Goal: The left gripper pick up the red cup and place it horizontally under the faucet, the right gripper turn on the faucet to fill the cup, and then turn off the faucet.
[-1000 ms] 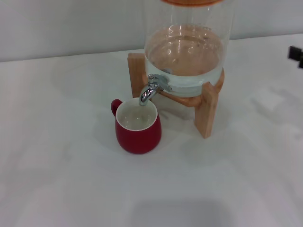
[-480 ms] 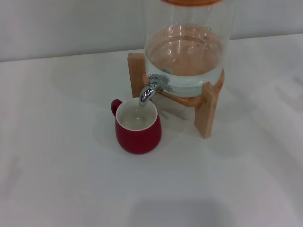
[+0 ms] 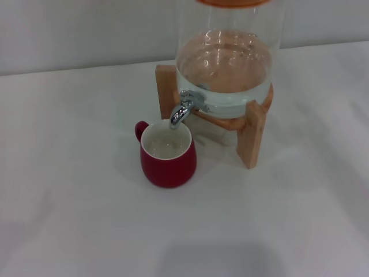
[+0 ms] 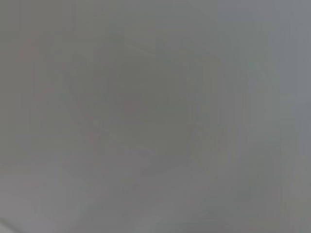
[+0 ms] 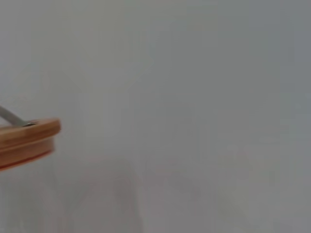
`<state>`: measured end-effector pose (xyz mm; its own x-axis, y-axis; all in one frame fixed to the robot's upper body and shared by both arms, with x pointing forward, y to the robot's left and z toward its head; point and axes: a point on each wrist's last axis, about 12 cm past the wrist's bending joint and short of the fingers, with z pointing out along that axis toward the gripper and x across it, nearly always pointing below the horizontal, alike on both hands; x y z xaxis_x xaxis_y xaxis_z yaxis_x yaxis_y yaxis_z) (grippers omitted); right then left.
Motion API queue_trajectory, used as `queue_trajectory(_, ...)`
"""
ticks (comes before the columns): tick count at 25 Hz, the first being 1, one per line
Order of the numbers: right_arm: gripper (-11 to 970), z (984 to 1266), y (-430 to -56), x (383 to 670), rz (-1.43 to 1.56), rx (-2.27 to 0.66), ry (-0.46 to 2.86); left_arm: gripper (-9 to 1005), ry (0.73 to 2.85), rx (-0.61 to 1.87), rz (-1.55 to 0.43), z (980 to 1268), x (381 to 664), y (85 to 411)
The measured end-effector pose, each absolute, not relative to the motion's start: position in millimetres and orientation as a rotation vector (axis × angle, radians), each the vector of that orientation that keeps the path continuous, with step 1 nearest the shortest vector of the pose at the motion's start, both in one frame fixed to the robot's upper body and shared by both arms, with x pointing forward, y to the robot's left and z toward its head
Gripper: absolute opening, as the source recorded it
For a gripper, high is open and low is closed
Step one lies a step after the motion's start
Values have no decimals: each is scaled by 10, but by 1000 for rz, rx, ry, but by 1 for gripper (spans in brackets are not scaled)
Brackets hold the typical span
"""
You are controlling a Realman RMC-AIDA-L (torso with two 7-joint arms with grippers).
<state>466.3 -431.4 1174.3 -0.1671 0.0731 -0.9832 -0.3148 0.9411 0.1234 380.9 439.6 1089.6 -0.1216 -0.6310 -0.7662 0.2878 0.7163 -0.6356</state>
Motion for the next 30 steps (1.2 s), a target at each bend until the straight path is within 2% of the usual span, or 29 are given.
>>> queue_trajectory(18, 720, 11547, -4461, 4574, 347, -115, 1731, 880, 1390, -275, -782, 11004, 3870, 4419)
queue_trajectory(30, 720, 11552, -4499, 4526, 370, -102, 1714, 880, 1358, -236, -792, 11019, 3900, 4370)
